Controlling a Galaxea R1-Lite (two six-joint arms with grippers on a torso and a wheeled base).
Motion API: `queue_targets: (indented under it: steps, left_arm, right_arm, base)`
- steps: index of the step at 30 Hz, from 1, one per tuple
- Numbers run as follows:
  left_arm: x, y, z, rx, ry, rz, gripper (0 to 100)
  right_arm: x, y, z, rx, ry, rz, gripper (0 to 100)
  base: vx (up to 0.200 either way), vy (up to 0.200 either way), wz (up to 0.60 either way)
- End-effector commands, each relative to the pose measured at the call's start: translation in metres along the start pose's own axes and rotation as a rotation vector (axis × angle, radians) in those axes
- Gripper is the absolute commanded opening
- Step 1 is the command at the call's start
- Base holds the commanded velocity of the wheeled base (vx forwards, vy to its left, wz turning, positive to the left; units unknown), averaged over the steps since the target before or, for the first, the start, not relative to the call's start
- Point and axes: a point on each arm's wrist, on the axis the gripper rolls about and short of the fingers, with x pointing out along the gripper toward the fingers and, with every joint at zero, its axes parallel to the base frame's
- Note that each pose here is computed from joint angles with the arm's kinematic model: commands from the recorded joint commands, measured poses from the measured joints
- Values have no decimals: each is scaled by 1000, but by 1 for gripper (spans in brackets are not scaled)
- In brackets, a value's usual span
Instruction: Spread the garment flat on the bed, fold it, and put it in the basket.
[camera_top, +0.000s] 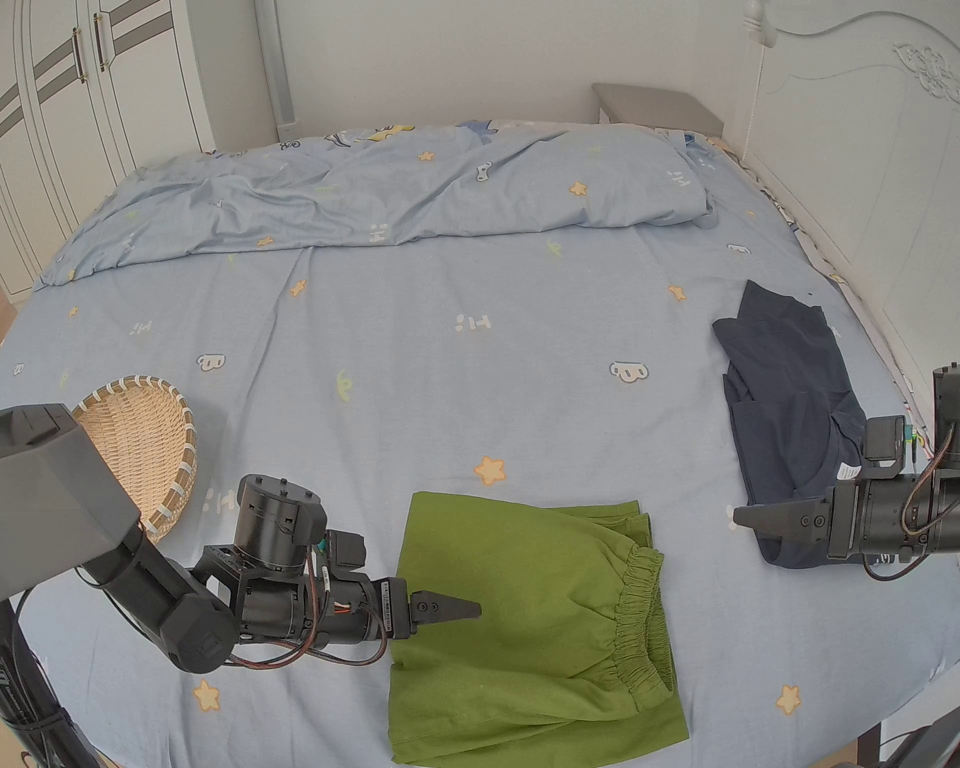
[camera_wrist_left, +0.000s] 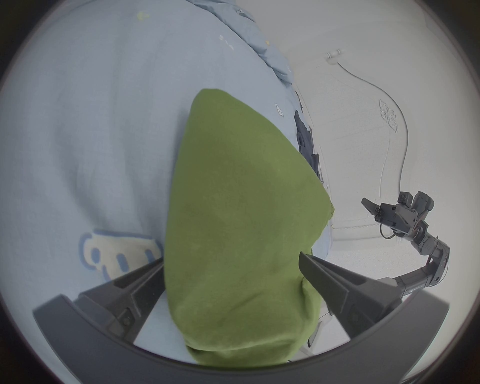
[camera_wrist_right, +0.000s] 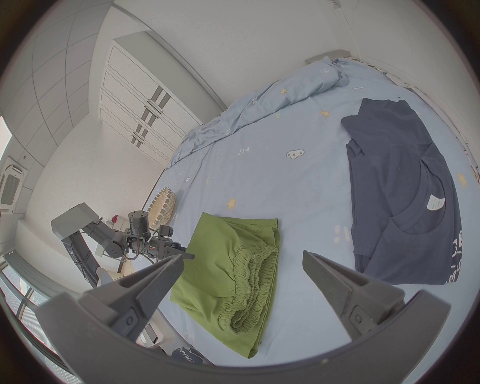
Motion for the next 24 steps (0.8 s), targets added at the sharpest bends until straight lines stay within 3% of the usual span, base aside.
queue_targets:
  steps: [1,16,17,24]
  left_arm:
    - [8,-4,-11,-21,40,-20,100]
    - [21,-7,-18,-49,68,-112,100]
    - [21,-7,-19,-51,75,-117,0]
    - [19,-8,-15,-49,69,-120,0]
  right_arm:
    - [1,0,0,1,4,0,100]
    - [3,-1,-1,2,12,4,100]
    - [3,-1,-1,2,12,4,100]
    - [3,-1,-1,1,12,4,100]
  base:
    - [0,0,0]
    - [0,0,0]
    - [0,0,0]
    - [0,0,0]
